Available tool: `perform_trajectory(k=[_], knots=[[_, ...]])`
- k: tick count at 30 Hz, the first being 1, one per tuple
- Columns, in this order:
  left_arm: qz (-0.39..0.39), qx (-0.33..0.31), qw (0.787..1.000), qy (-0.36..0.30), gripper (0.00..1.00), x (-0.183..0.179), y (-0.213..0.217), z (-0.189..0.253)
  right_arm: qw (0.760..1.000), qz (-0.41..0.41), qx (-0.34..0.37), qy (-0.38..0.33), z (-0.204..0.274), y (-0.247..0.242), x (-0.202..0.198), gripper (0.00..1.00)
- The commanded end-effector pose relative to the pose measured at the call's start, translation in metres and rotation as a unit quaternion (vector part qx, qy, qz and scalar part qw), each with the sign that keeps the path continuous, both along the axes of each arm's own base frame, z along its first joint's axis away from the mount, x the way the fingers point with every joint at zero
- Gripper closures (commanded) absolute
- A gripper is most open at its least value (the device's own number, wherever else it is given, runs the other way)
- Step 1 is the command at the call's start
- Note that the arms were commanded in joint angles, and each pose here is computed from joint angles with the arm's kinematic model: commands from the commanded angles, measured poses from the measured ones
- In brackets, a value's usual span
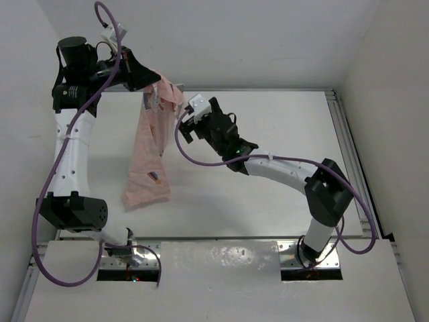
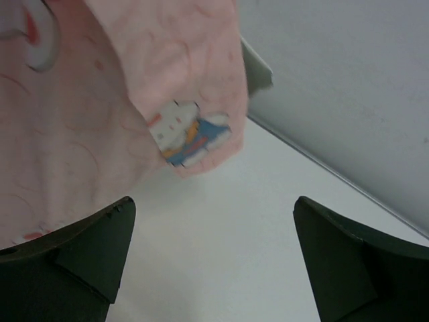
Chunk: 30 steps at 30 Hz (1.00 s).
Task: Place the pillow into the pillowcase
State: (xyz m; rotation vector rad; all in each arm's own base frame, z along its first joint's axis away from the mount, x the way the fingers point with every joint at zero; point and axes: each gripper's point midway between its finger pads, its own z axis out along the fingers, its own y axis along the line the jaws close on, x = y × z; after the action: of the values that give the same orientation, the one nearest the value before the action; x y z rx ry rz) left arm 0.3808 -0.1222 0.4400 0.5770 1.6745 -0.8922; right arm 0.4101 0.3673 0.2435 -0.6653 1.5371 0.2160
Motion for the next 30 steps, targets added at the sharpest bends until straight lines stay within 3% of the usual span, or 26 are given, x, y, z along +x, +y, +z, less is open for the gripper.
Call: perform_trajectory(k=[1,5,8,16,19,22,26,30], knots=[[-0.013,0.029,0.993,-0.113,1.0,-0.023,-0.011,0.052,0.988,0.05,0.127,-0.077,0.082,0.018,-0.024,0.01],[-0.015,0.045,0.992,-0.116,1.0,-0.022,-0.015,0.046,0.973,0.095,0.189,-0.087,0.109,0.018,-0.047,0.03],[-0.013,0.049,0.992,-0.117,1.0,-0.023,-0.015,0.045,0.965,0.096,0.224,-0.096,0.129,0.013,-0.051,0.1],[-0.04,0.052,0.991,-0.114,1.0,-0.03,-0.036,0.043,0.963,0.014,0.247,-0.104,0.138,0.002,-0.022,0.37],[-0.046,0.053,0.991,-0.112,1.0,-0.031,-0.041,0.043,0.96,-0.004,0.258,-0.111,0.146,0.001,-0.013,0.41],[-0.051,0.053,0.991,-0.114,1.0,-0.033,-0.045,0.046,0.964,-0.03,0.241,-0.11,0.14,0.001,-0.002,0.43],[-0.056,0.054,0.99,-0.12,1.0,-0.037,-0.046,0.052,0.961,-0.114,0.234,-0.089,0.116,-0.028,0.019,0.55],[-0.061,0.052,0.989,-0.124,1.0,-0.039,-0.048,0.057,0.96,-0.147,0.237,-0.017,0.068,-0.048,0.034,0.56]])
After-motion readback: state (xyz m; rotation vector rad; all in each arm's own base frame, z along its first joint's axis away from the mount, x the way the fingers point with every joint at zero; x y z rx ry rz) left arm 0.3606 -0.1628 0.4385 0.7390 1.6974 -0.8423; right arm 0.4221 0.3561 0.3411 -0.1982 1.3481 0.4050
